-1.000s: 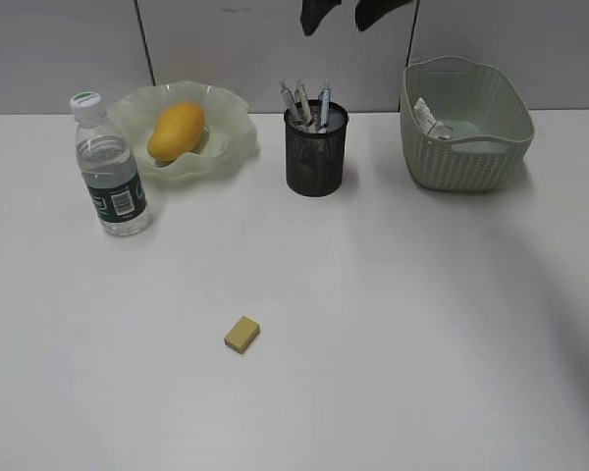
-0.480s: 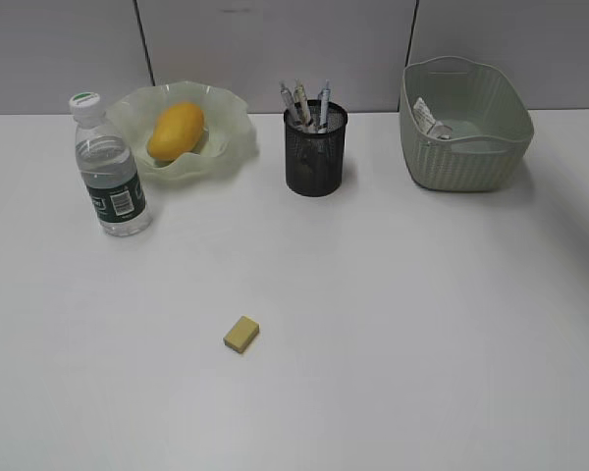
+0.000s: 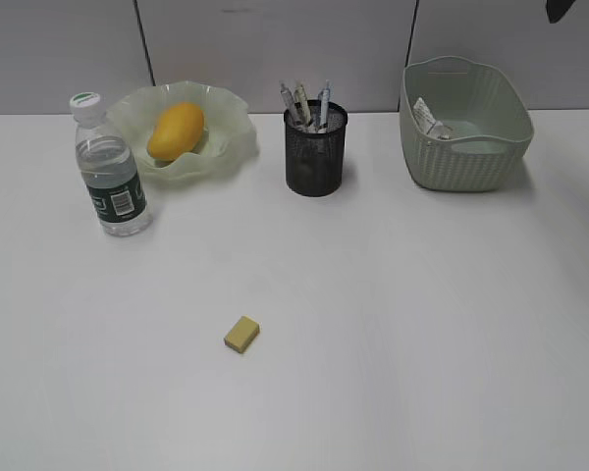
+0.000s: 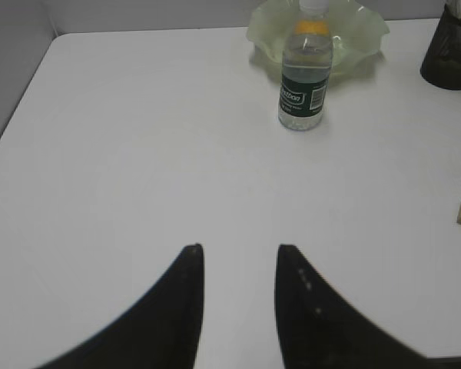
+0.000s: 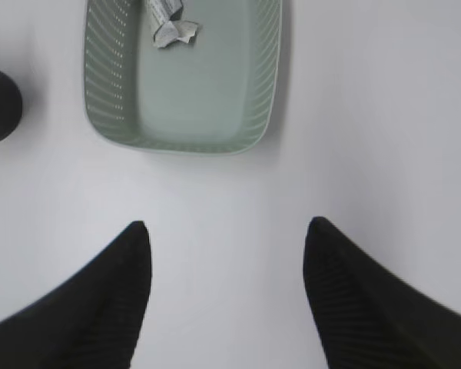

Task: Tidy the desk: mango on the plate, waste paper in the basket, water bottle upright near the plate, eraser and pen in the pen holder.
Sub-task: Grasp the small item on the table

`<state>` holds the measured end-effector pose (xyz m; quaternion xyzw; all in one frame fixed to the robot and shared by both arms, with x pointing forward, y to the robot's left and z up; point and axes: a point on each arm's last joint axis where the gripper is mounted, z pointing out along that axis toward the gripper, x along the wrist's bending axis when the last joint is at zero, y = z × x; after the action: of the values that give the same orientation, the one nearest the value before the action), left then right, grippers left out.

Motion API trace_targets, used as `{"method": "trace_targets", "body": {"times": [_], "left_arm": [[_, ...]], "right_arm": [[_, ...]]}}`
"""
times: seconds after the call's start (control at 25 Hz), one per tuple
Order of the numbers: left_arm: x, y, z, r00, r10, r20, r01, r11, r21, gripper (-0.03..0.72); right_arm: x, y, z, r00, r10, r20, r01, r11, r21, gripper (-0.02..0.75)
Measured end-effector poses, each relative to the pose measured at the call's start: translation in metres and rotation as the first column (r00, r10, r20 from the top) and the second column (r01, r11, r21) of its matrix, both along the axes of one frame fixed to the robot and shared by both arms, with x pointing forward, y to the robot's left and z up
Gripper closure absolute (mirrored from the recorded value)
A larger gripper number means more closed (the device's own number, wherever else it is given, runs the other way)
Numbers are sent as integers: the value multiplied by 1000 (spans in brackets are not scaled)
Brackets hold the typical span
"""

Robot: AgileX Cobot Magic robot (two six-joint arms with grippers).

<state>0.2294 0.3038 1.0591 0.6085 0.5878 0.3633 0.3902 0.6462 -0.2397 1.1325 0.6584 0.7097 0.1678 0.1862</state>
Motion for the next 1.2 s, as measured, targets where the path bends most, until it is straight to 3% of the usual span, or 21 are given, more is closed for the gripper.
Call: {"method": "trace_targets", "body": {"times": [0.24,0.6,0.92,1.2], "left_arm": [[0,0,0,1000,0,0,0,1000,0,442],[0,0,0,1000,-1,0,1,1000,-1,442],[0,0,0,1000,-2,0,2,1000,-3,442],[0,0,0,1000,-2,0,2,1000,-3,442]], "right_arm": [[-39,2,9,999,17,-34,-14,996,85,242],[-132,-24,16,999,-21,-37,20,999,-28,242],[-216,-34,-9,998,-23,-67,24,1000,17,244],[-272,-42,-15,1000,-22,14,21,999,42,244]]}}
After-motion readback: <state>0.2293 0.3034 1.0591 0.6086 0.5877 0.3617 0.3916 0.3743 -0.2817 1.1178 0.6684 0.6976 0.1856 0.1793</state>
